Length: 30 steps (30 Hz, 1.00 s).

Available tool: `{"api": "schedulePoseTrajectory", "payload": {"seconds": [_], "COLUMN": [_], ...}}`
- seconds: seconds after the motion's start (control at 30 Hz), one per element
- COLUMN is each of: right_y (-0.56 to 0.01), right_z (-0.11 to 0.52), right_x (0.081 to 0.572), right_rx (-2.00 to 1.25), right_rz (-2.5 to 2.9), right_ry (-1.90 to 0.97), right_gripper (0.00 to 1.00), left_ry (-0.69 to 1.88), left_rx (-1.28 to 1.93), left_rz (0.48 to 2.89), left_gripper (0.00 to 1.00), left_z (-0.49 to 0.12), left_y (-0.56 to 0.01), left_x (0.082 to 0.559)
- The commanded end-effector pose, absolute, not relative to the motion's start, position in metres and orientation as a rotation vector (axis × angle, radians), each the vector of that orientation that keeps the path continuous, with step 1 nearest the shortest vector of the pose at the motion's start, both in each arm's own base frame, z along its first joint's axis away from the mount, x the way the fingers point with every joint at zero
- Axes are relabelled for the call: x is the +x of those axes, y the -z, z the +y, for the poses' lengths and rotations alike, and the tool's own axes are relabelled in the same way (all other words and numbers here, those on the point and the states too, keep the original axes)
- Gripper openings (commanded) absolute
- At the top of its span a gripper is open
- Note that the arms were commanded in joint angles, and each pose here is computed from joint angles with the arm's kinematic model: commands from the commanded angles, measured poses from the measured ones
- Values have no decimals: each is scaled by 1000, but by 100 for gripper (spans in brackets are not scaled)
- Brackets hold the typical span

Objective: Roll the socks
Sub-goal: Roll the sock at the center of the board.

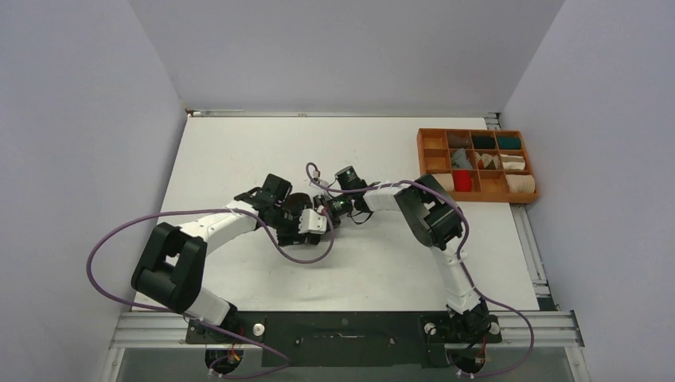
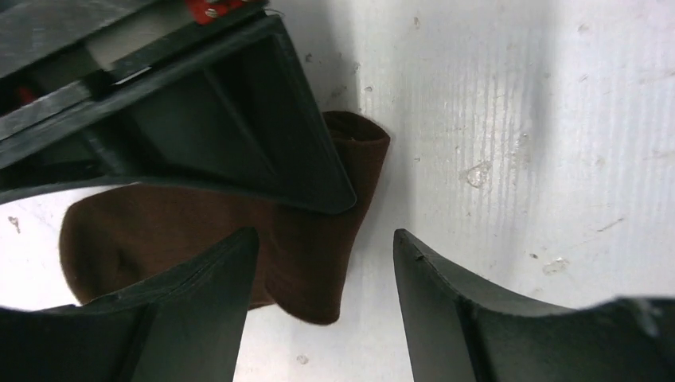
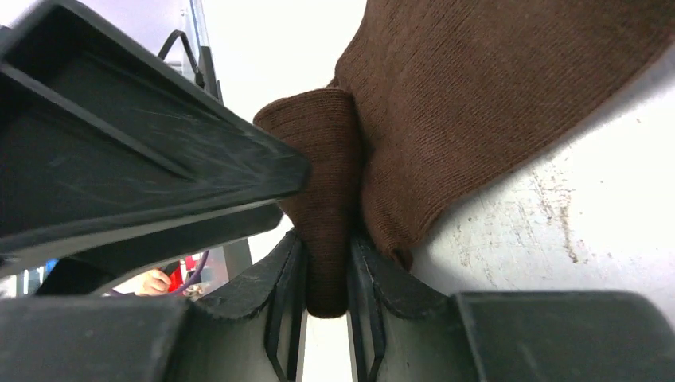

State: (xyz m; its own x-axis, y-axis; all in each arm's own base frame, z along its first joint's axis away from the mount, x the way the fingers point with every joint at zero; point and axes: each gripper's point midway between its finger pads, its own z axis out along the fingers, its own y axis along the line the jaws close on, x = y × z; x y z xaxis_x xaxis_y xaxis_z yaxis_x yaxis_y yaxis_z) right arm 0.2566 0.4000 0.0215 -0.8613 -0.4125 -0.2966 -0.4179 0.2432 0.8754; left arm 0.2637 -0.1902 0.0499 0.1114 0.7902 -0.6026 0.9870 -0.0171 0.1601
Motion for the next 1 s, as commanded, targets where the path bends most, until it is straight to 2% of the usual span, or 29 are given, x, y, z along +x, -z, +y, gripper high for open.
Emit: {"api": "schedulePoseTrajectory", "payload": {"seconds": [0.0,0.1,0.17,0.2,0.3,0.33,0.47,0.7,0.8,0.87,0.97], "right_y": [29,27,25,23,10,2,-37,-92,-103,-111,-120], "right_z": [382,383,383,383,387,388,387,365,354,353,359], "right_x": [253,254,254,254,262,264,274,272,267,266,262], "right_rx": [-698,-699,-698,-699,-717,-720,-768,-1041,-1171,-1268,-1401], "right_rz": [2668,2652,2650,2647,2577,2547,2395,2024,1816,1598,1265], "right_ry": [-1584,-1588,-1588,-1589,-1602,-1609,-1630,-1439,-1275,-1094,-728], "right_gripper": [22,23,24,26,34,37,48,63,68,80,91], "left_ry": [303,265,233,230,240,235,290,612,730,777,842], "left_rx": [1905,1901,1892,1888,1866,1857,1791,1599,1598,1607,1593], "left_rz": [1595,1614,1629,1637,1676,1700,1789,1812,1817,1821,1813], "left_gripper": [60,59,51,43,3,0,0,0,0,0,0], "left_z": [-199,-199,-198,-197,-194,-191,-183,-180,-180,-181,-185], "left_y": [-45,-35,-31,-30,-29,-27,-23,-49,-52,-52,-55], "left_x": [288,288,287,286,281,280,278,278,272,268,265]}}
